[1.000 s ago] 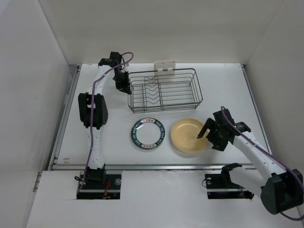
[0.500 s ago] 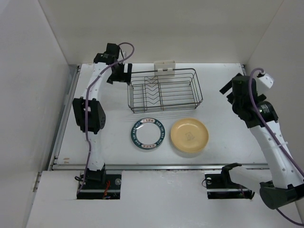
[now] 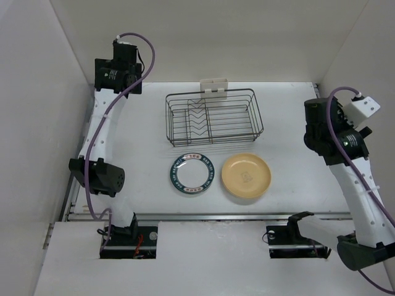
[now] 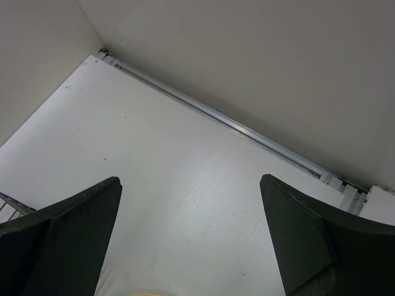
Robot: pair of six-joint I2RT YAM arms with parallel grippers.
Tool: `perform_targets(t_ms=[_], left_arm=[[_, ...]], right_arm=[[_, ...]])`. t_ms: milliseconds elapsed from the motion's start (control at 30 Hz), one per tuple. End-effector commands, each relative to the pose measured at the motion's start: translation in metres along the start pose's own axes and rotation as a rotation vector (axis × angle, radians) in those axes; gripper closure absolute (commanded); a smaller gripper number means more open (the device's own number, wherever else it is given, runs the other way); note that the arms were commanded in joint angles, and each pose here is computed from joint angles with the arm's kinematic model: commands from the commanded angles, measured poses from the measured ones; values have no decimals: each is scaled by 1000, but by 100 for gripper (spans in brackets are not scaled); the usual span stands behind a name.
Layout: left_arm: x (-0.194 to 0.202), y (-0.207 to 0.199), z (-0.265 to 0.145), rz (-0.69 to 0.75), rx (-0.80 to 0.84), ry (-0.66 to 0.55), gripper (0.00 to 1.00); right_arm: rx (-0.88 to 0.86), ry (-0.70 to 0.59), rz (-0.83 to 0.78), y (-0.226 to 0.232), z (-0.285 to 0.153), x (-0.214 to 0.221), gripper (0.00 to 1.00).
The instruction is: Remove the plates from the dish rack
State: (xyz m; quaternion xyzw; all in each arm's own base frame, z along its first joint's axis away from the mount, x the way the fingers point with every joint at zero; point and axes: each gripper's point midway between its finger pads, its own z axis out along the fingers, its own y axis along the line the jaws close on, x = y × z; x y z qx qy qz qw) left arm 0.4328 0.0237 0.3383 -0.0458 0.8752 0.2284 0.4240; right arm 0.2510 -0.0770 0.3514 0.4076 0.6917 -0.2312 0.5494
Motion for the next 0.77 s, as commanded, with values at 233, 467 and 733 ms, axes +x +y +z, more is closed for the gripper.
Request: perform_targets(t_ms=[233, 467, 733], left_arm=[[26, -10, 7, 24, 16, 89, 0], [31, -13, 1, 35, 32, 95, 0], [34, -15, 3, 40, 41, 103, 0]], right_arm=[[2, -38, 3, -21, -6, -5, 0], [-12, -38, 13, -27, -10, -6, 0], [-40, -32, 43, -27, -12, -5, 0]])
